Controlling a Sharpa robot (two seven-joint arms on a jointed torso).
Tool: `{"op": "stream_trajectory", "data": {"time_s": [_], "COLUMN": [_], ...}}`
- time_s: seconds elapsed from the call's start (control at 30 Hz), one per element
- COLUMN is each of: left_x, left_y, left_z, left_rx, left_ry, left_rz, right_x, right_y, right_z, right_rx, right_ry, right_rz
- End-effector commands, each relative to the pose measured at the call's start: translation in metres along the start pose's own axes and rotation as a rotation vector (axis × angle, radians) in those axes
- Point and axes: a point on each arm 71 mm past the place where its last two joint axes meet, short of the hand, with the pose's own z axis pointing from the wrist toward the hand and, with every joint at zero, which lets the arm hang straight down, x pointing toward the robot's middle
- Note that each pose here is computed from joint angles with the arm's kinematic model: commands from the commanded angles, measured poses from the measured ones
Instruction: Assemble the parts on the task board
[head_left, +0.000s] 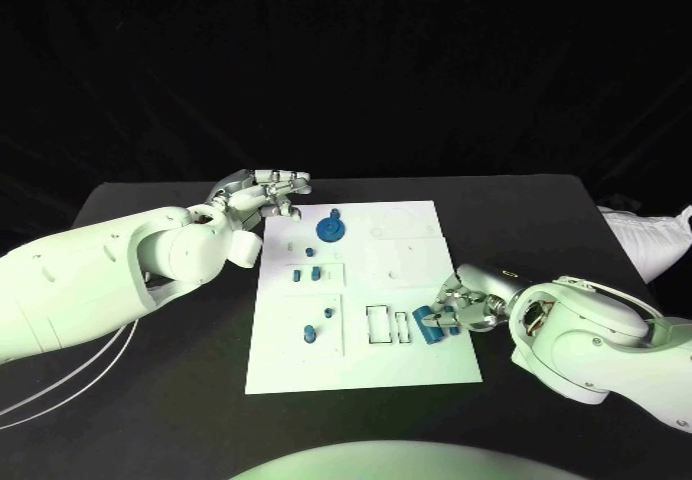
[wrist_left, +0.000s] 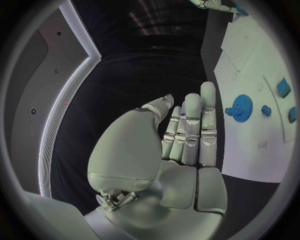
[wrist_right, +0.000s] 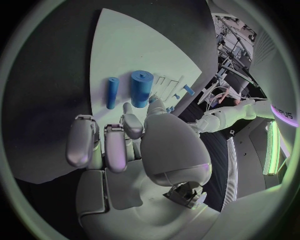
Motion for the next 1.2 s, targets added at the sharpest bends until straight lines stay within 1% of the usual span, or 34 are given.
{"op": "stream_trajectory", "data": {"time_s": [0.03, 0.17, 0.5, 0.7, 0.83, 0.97, 1.03, 1.2], "left_x": [0.0008, 0.0003, 0.0000, -0.0001, 0.0003, 0.0003, 0.0002, 0.0000], "left_y": [-0.0006, 0.0005, 0.0021, 0.0027, 0.0030, 0.0031, 0.0031, 0.0032], "left_z": [0.0003, 0.0001, -0.0002, -0.0005, -0.0004, -0.0003, -0.0004, -0.0005], "left_rx": [0.015, 0.012, 0.006, -0.001, -0.004, -0.005, -0.006, -0.007], "left_ry": [0.004, 0.004, 0.006, 0.005, 0.006, 0.007, 0.006, 0.007], "left_rz": [0.002, 0.001, 0.000, -0.010, -0.013, -0.014, -0.015, -0.015], "right_x": [0.002, 0.003, 0.015, 0.017, 0.015, 0.012, 0.009, 0.005], "right_y": [-0.002, -0.002, 0.008, 0.012, 0.013, 0.013, 0.014, 0.018], "right_z": [0.001, 0.002, 0.006, 0.007, 0.008, 0.009, 0.008, 0.004], "right_rx": [0.016, 0.015, -0.004, -0.017, -0.028, -0.040, -0.054, -0.088], "right_ry": [0.013, 0.007, 0.062, 0.061, 0.032, -0.019, -0.052, -0.111], "right_rz": [-0.075, -0.102, -0.089, -0.104, -0.121, -0.113, -0.101, -0.048]}}
